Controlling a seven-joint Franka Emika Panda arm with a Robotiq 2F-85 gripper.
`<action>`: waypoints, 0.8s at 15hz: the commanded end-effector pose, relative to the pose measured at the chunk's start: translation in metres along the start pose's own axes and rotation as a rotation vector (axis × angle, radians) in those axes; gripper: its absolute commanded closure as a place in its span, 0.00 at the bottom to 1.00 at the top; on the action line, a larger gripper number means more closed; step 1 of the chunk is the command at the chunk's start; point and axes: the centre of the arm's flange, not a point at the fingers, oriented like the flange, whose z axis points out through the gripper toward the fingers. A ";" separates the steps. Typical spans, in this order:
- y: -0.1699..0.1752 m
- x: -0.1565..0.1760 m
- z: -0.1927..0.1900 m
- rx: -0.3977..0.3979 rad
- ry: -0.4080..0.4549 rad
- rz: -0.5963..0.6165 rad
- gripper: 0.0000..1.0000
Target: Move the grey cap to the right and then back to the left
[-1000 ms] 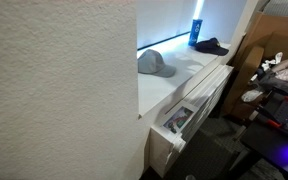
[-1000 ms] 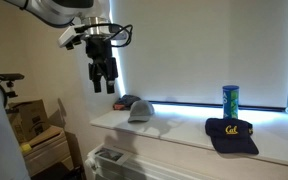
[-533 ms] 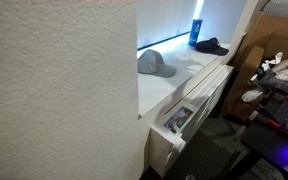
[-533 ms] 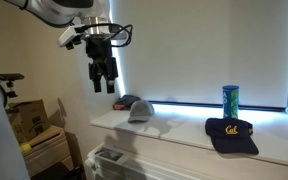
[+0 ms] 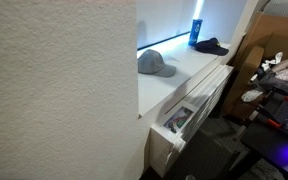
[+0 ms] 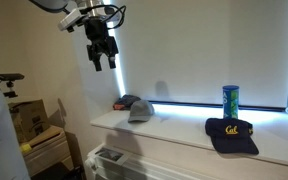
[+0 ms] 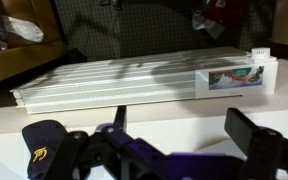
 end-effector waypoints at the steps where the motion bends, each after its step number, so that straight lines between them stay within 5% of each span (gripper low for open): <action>1: 0.012 0.028 0.006 0.000 -0.163 -0.027 0.00; 6: 0.079 0.004 0.057 0.016 -0.420 -0.084 0.00; 7: 0.048 0.008 0.048 0.011 -0.336 -0.050 0.00; 12: 0.049 0.007 0.049 0.006 -0.343 -0.055 0.00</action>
